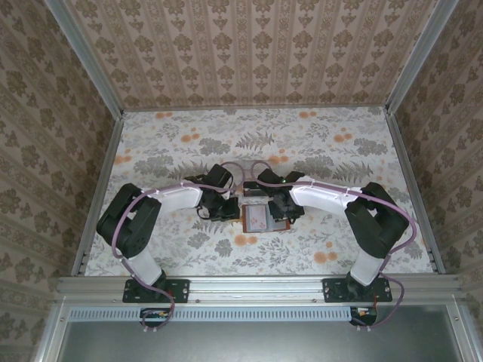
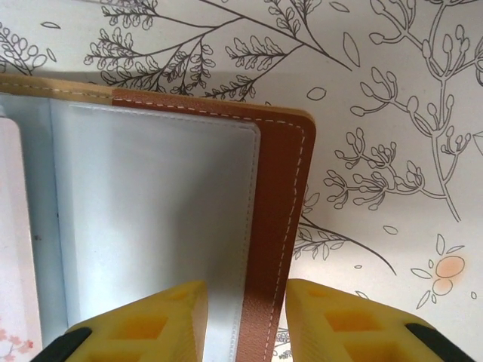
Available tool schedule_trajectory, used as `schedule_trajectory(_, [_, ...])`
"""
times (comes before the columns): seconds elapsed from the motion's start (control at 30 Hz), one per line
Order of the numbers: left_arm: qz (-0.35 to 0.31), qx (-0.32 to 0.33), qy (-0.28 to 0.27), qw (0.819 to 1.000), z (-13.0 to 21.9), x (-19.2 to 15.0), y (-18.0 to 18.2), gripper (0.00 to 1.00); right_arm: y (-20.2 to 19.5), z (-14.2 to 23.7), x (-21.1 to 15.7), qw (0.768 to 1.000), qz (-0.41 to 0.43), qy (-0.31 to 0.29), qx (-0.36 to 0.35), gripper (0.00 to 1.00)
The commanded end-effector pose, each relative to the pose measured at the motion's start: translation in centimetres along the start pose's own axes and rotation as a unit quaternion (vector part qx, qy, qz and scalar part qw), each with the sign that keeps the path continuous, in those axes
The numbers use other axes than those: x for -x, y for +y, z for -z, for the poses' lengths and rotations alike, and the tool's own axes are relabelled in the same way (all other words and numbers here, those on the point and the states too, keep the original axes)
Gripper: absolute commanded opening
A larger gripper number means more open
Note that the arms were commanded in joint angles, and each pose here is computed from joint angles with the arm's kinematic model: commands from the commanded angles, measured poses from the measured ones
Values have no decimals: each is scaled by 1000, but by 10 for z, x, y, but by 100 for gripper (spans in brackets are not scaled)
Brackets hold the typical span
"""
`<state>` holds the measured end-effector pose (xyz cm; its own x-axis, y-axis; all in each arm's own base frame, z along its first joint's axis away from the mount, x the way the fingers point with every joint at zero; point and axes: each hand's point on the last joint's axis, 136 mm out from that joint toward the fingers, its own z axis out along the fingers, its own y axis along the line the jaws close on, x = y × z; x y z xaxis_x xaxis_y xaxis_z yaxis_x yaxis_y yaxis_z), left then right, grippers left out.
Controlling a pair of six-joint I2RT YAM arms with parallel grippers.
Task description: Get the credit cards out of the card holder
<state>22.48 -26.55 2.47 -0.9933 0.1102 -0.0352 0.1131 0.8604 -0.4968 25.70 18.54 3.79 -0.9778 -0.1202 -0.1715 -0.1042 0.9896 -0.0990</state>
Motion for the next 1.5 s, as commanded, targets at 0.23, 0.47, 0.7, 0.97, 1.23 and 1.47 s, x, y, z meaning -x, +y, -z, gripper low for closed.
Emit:
schedule_trajectory(0.23, [-37,-38,-28,998,25,12,-43,10,25,33,14,993,-26,-31,111,29])
schedule_trajectory(0.47, [-40,-75,-20,996,12,11,-66,10,63,34,21,965,-70,-15,252,25])
schedule_trajectory(0.7, [-39,-77,-5,996,-5,8,-70,9,77,20,23,945,-97,13,311,23])
schedule_trajectory(0.97, [-33,-43,8,999,-15,3,-49,9,80,6,23,941,-105,30,321,23])
schedule_trajectory(1.23, [-31,-37,9,999,-14,2,-44,9,70,-8,20,948,-110,34,295,23])
schedule_trajectory(1.47, [-30,-33,10,999,-14,1,-42,9,66,-9,18,951,-110,31,286,23])
